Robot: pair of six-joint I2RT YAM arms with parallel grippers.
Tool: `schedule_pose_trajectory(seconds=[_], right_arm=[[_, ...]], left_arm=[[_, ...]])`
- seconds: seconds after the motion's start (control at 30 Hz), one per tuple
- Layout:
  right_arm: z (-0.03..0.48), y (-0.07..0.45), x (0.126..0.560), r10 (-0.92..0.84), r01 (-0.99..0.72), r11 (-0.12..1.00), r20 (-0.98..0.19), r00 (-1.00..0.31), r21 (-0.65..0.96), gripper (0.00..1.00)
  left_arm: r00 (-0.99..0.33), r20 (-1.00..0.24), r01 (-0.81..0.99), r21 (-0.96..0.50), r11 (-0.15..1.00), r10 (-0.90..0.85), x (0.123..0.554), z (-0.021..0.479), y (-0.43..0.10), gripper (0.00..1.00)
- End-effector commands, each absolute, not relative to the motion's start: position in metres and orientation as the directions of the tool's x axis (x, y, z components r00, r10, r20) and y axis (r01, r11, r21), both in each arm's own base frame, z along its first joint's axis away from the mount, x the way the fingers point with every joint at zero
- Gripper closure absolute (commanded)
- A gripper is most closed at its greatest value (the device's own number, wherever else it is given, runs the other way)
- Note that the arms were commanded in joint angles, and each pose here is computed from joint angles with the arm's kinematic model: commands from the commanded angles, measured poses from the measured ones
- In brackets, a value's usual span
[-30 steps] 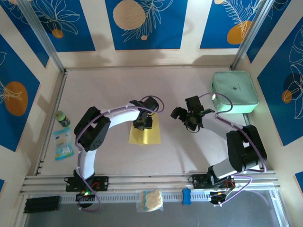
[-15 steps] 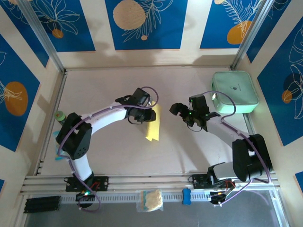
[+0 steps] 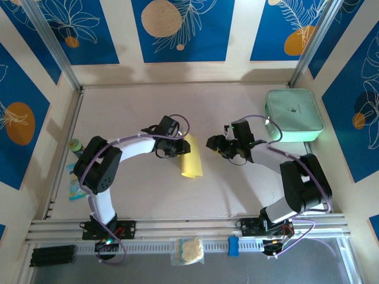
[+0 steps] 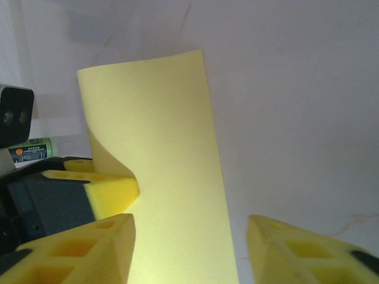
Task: Fold a paper plane with a square sheet of paper (pick it up from the middle)
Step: First fold the square sheet of paper in half at the center of the table, then hold the square sheet of paper at the center of the table.
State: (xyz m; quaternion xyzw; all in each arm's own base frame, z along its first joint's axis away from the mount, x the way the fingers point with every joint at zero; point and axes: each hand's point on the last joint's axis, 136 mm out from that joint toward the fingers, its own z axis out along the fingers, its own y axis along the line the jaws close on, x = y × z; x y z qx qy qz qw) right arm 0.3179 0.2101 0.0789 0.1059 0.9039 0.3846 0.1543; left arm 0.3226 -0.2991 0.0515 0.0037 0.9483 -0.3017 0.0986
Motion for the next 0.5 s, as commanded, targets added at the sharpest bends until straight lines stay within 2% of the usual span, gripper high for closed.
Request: schedule_pose_trajectory(seconds=[0.0,0.1,0.2,0.3,0.47], right_arm=[[0.079,0.234,0.315,0.244,0.047,0.676,-0.164,-0.956,0.735,0.58],[0.067,0.249,0.313,0.207,0.053,0.696,-0.130,-0.970,0.716,0.74],[0.055,0.260,0.310,0.182,0.066,0.723,-0.097,-0.979,0.687,0.82],[0.044,0.268,0.307,0.159,0.072,0.747,-0.073,-0.985,0.661,0.87],[0.026,0.267,0.302,0.160,0.109,0.796,-0.033,-0.987,0.595,0.88]], left_arm=[[-0.983,-0.180,0.056,-0.508,0.860,-0.042,0.319,0.034,-0.283,0.69],[-0.983,-0.177,0.053,-0.488,0.871,-0.040,0.318,0.029,-0.279,0.69],[-0.983,-0.179,0.052,-0.473,0.880,-0.038,0.318,0.026,-0.276,0.71],[-0.984,-0.176,0.050,-0.467,0.883,-0.037,0.318,0.024,-0.276,0.71],[-0.984,-0.174,0.045,-0.457,0.888,-0.039,0.318,0.022,-0.274,0.71]])
